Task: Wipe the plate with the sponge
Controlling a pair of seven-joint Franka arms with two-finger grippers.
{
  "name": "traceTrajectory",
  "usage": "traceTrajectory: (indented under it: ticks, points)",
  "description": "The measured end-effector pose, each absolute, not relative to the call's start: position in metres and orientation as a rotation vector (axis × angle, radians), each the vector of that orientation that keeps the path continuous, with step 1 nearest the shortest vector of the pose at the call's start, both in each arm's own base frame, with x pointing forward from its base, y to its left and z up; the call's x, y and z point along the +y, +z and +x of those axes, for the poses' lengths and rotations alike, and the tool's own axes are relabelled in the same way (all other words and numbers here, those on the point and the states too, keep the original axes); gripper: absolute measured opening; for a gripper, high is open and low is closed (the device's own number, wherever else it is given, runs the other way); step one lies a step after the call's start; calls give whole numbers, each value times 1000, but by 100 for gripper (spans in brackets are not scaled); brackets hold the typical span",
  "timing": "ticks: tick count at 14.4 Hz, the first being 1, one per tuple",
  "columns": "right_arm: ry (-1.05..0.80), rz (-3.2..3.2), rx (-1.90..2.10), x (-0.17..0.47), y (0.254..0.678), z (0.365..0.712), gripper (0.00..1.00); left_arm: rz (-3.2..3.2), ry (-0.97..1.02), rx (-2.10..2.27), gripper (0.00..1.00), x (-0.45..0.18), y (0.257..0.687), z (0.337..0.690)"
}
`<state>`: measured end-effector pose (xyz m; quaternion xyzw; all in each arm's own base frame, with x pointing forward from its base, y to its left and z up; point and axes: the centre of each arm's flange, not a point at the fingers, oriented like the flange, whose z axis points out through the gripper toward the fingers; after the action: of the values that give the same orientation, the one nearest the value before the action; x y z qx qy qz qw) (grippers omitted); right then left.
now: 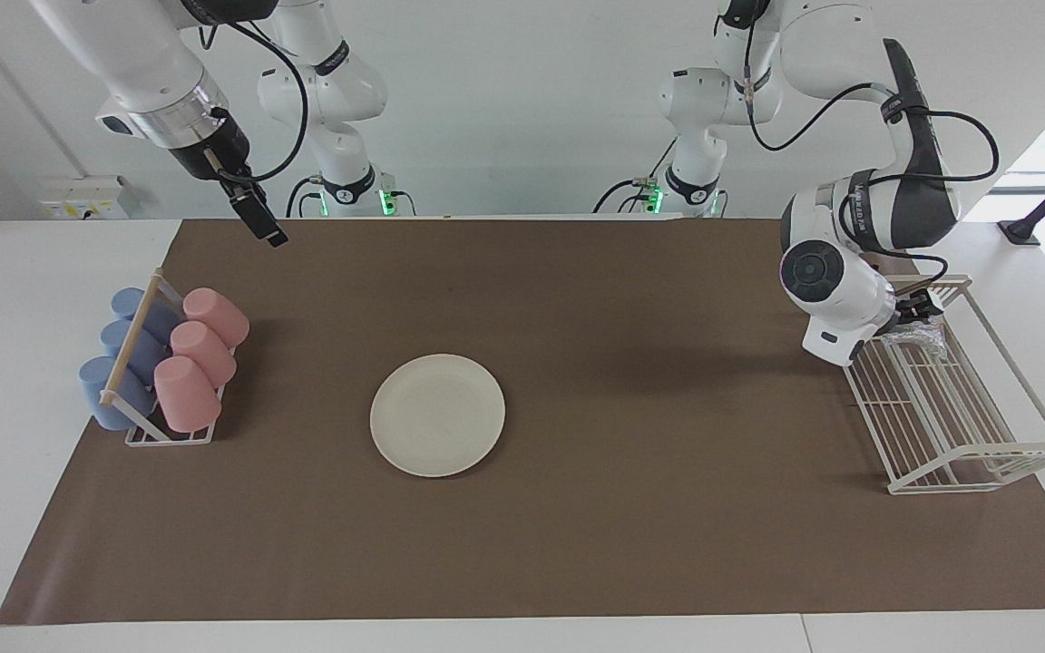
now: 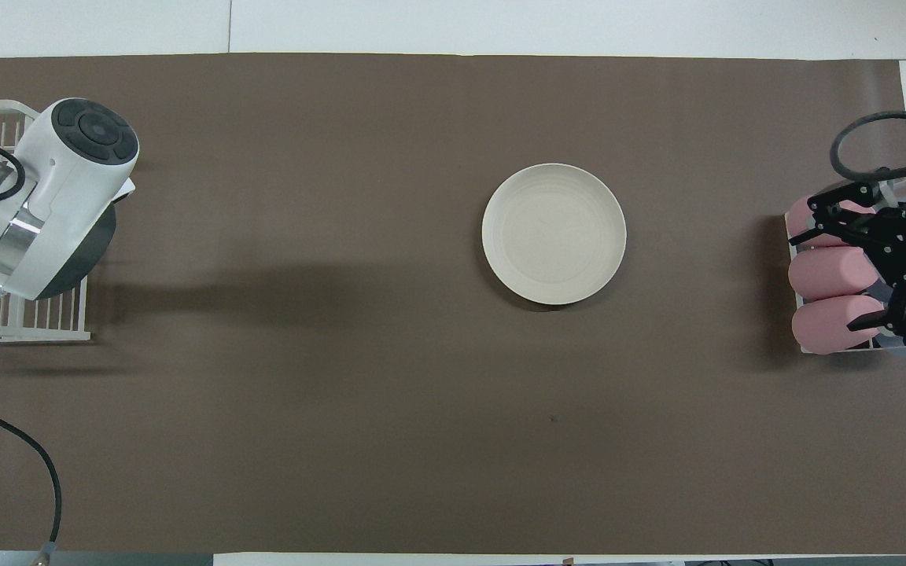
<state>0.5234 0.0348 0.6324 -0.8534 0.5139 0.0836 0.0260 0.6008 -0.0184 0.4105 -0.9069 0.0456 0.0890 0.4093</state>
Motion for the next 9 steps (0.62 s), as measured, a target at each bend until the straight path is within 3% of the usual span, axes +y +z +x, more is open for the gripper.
traceTrajectory:
  ticks: [1,2,4,6,9]
  points:
    - [258,-2640,1584,37,632,523,100,-2284,225,113,64,-18,411,601]
    - [258,-2643,1580,38,632,523,100,-2283,224,112,56,-17,411,601]
    - [259,-2646,1575,40,632,523,100,-2275,222,113,28,-16,411,601]
    - [258,-2646,1576,40,633,523,100,-2273,221,113,7,-15,412,602]
    - [258,-2612,1639,42,634,522,100,-2274,215,109,4,-14,414,603]
